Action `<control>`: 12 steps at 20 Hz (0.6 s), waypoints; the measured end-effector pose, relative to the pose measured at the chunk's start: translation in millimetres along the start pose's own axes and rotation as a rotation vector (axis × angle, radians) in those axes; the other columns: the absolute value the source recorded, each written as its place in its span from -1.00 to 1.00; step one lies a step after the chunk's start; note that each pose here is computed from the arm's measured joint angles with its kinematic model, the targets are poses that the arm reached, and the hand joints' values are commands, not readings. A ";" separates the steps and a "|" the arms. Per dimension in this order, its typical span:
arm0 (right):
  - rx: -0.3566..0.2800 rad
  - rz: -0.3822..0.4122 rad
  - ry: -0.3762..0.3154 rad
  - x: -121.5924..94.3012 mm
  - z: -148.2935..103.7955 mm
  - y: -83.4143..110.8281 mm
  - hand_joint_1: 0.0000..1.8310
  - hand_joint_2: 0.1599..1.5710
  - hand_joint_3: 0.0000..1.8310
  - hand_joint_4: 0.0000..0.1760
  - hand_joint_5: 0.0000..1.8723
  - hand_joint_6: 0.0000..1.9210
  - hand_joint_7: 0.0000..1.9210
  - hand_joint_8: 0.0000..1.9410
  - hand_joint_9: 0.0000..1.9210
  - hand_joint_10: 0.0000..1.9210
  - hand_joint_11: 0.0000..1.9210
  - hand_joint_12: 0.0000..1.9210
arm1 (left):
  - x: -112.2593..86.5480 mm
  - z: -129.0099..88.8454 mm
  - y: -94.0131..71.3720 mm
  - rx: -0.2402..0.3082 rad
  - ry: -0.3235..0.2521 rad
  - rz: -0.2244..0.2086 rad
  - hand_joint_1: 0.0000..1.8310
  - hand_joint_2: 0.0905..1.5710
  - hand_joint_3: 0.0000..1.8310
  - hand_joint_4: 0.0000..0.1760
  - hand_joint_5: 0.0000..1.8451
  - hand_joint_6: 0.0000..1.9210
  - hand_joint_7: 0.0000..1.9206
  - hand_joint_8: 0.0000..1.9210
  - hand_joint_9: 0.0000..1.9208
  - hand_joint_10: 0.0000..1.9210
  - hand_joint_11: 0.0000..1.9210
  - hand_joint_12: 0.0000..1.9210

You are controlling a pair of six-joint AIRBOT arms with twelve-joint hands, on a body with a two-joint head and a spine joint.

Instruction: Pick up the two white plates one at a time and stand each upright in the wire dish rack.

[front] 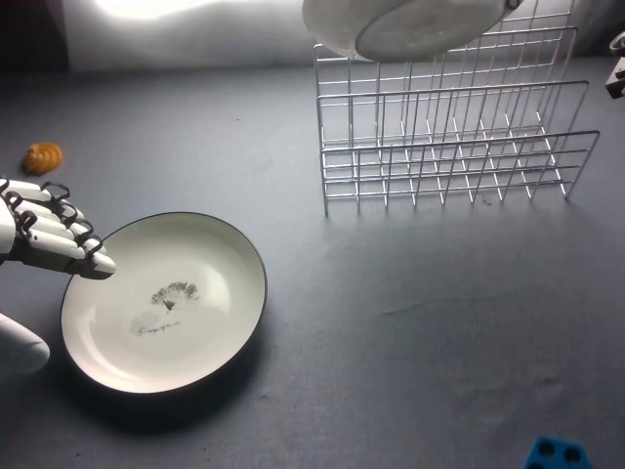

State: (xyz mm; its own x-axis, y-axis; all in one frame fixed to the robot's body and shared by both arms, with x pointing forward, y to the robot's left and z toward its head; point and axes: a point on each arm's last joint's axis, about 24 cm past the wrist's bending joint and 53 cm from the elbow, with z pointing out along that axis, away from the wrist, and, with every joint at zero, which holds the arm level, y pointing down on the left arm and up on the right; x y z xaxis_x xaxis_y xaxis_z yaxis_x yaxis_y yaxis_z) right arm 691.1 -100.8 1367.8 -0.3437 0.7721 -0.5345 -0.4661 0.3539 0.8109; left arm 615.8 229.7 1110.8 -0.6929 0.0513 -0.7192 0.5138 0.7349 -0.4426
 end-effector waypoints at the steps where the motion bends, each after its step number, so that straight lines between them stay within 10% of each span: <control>1: 0.006 0.011 -0.005 -2.6 0.2 -2.5 0.32 0.40 -1.00 -0.88 -0.01 0.18 -0.04 0.05 0.14 -1.00 -0.38 0.16 | 0.4 0.2 0.2 -0.001 0.002 0.000 -1.00 0.38 -1.00 -1.00 -0.77 -1.00 -0.76 -1.00 -0.79 -1.00 -1.00 -0.70; 12: 0.083 0.099 -0.042 -30.7 -4.0 -29.5 0.32 0.40 -1.00 -0.88 -0.01 0.19 -0.03 0.04 0.14 -1.00 -0.39 0.17 | 15.0 5.4 1.8 -0.011 0.056 0.008 -1.00 0.38 -1.00 -1.00 -0.76 -1.00 -0.74 -1.00 -0.77 -1.00 -1.00 -0.64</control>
State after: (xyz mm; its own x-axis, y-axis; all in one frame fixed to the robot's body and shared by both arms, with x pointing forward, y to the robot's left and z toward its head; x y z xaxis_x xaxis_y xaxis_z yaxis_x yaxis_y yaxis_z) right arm 712.1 -137.1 1359.4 -0.3493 0.8264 -0.4417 -0.3622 0.3157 0.8770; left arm 609.1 228.2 1096.3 -0.7162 0.0952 -0.6914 0.5144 0.7414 -0.4308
